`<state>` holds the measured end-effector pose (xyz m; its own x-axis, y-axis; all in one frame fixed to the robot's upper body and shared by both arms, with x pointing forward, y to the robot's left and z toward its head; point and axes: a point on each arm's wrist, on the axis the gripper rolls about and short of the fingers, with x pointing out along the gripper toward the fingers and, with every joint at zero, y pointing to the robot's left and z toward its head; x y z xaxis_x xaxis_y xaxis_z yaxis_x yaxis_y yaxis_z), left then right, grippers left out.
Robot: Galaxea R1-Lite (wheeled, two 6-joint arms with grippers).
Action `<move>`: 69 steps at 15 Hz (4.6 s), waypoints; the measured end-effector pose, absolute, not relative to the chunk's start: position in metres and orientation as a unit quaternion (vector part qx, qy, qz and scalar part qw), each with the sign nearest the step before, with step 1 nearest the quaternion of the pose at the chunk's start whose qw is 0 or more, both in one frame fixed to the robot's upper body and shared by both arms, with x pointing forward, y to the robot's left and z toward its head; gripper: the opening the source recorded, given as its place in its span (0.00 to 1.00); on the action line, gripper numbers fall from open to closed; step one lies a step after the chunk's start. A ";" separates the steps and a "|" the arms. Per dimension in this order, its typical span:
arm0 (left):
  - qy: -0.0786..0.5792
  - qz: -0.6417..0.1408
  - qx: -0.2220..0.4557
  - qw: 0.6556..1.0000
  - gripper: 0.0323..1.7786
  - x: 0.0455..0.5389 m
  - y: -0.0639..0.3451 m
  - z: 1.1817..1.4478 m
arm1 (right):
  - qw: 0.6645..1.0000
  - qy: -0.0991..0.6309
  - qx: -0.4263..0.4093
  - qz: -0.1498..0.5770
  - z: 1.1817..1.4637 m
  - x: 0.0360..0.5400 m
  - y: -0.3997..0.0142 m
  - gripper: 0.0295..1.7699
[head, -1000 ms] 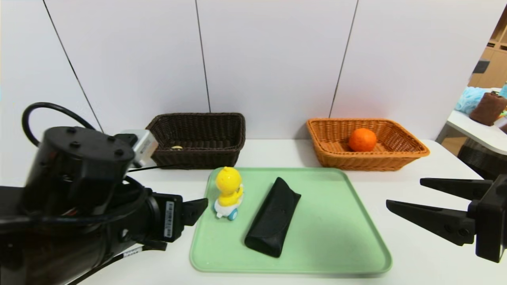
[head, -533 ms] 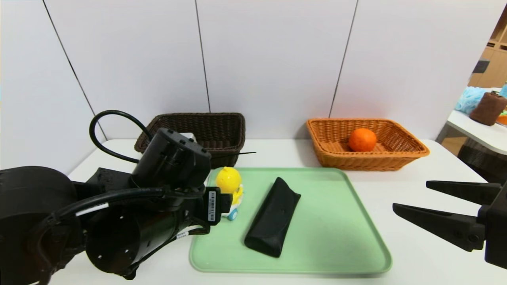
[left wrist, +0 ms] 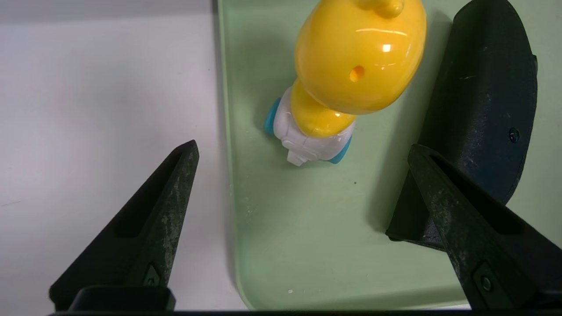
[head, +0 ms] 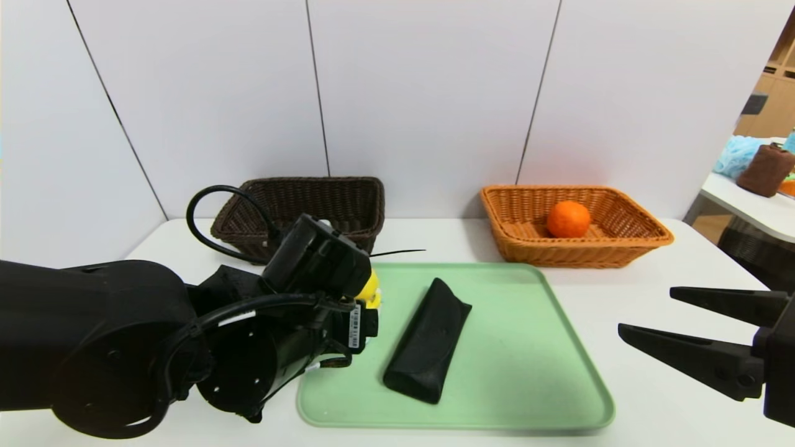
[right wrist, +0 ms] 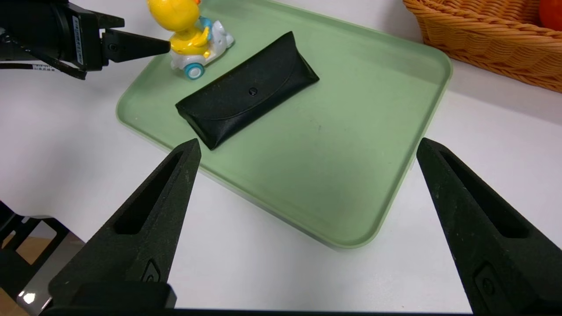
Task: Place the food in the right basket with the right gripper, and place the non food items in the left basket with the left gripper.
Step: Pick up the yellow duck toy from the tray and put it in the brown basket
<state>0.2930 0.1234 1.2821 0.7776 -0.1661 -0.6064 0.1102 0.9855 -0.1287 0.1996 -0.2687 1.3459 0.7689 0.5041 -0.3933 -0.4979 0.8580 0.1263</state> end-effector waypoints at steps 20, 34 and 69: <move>0.318 -0.076 -0.042 0.944 0.95 0.316 0.097 1.249 | 0.940 0.212 0.006 0.267 1.341 0.193 -0.273 0.96; 0.296 -0.073 -0.037 0.952 0.95 0.345 0.114 1.237 | 0.939 0.215 0.004 0.269 1.340 0.195 -0.271 0.96; 0.228 -0.108 -0.004 0.968 0.41 0.336 0.114 1.246 | 0.938 0.212 0.002 0.273 1.341 0.196 -0.271 0.96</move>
<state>0.3358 0.1140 1.2457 0.8730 -0.2114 -0.4395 0.2073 0.9766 -0.0579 0.1958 -0.2706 1.3414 0.7607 0.5132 -0.3974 -0.5115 0.8509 0.1197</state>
